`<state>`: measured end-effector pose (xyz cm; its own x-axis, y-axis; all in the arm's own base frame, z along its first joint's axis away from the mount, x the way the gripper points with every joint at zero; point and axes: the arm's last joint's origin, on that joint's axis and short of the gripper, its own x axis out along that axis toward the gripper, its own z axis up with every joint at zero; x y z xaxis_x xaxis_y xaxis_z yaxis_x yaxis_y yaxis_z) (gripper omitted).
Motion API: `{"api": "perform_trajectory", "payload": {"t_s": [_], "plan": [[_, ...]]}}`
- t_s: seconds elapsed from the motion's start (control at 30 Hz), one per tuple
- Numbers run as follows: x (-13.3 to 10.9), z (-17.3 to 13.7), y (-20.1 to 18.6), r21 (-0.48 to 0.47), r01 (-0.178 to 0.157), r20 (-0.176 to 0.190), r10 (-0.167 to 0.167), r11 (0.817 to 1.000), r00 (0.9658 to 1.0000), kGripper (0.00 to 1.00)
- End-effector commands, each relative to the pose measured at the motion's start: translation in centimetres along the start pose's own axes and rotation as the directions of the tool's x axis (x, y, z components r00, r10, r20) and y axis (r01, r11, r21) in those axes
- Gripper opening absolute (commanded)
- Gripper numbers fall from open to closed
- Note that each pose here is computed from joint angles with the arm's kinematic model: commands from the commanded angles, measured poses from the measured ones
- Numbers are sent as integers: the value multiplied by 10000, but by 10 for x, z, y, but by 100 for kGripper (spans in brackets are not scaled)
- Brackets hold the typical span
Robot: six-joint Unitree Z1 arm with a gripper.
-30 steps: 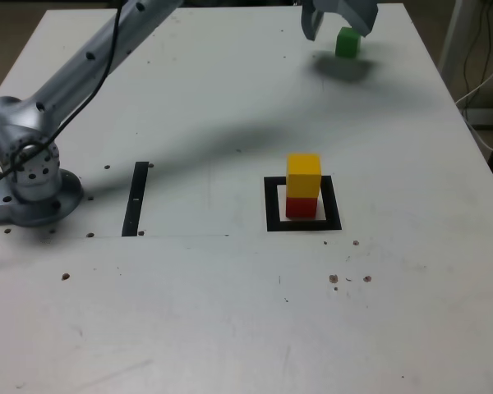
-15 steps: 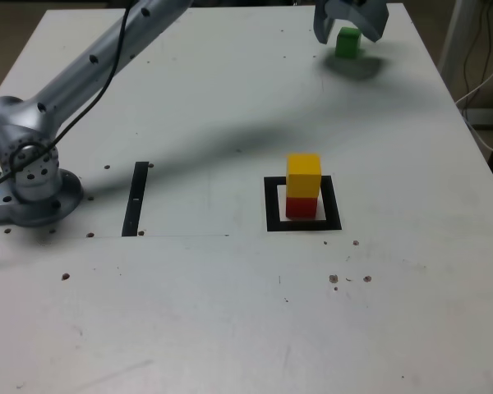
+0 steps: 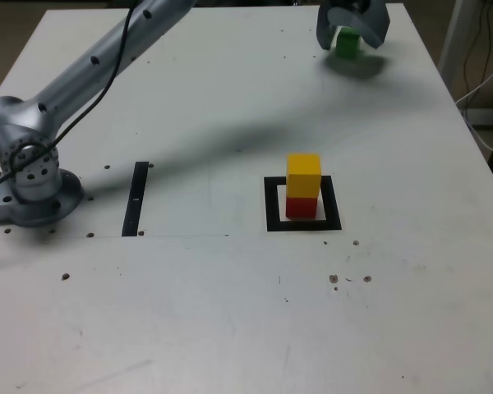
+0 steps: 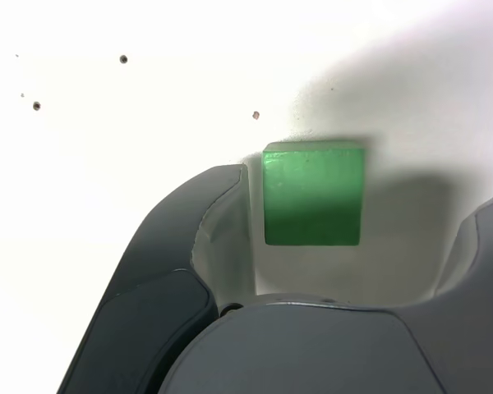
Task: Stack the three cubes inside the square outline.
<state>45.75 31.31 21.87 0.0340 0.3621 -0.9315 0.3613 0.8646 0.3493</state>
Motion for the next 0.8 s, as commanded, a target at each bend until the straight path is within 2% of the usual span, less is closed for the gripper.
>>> {"api": "perform_trajectory", "payload": {"t_s": [0.0, 0.2, 0.43, 0.53, 0.67, 0.77], "plan": [[1, -1, 2, -86, -39, 90, 40, 10000, 10000, 83], [3, -1, 2, -120, 51, 125, -49, 9999, 9999, 80], [5, -1, 1, -249, 124, 51, -123, 9996, 9999, 69], [4, -2, 1, -319, 98, 10, -98, 9994, 10000, 59], [2, -1, 2, -335, 3, 61, -1, 9994, 10000, 39], [1, 0, 2, -243, -28, 178, 32, 9997, 9998, 27]]}}
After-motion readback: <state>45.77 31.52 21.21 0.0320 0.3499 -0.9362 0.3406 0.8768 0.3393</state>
